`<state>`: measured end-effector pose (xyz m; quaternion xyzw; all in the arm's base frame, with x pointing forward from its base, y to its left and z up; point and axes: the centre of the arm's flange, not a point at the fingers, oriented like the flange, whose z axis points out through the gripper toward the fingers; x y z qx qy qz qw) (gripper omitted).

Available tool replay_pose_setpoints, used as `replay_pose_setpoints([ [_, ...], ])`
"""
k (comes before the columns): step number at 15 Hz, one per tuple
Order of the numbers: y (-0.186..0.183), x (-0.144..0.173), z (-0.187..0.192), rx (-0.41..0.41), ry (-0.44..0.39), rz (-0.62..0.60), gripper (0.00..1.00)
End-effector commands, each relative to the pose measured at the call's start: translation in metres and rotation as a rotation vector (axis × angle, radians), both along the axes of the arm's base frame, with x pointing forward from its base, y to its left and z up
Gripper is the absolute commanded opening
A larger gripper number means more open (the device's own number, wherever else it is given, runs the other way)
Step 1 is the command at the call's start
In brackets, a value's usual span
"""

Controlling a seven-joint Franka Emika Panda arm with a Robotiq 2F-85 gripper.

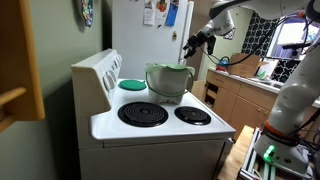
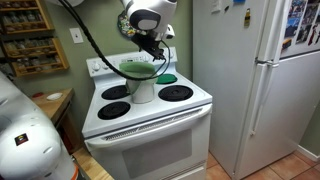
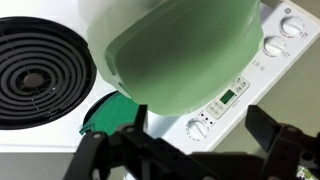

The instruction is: Open the bin

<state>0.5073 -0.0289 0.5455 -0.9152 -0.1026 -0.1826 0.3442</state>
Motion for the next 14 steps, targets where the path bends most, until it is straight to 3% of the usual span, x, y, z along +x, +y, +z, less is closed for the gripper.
replay_pose_setpoints([
  [1,0.0,0.001,-0.001,0.0,0.002,0.001,1.0],
  [3,-0.001,0.0,0.001,0.0,-0.002,-0.002,1.0],
  [8,-0.013,0.049,-0.011,0.05,0.054,0.063,1.0],
  [11,-0.006,0.07,-0.02,0.042,0.09,0.125,1.0],
  [14,0.01,0.089,-0.033,0.045,0.068,0.168,1.0],
])
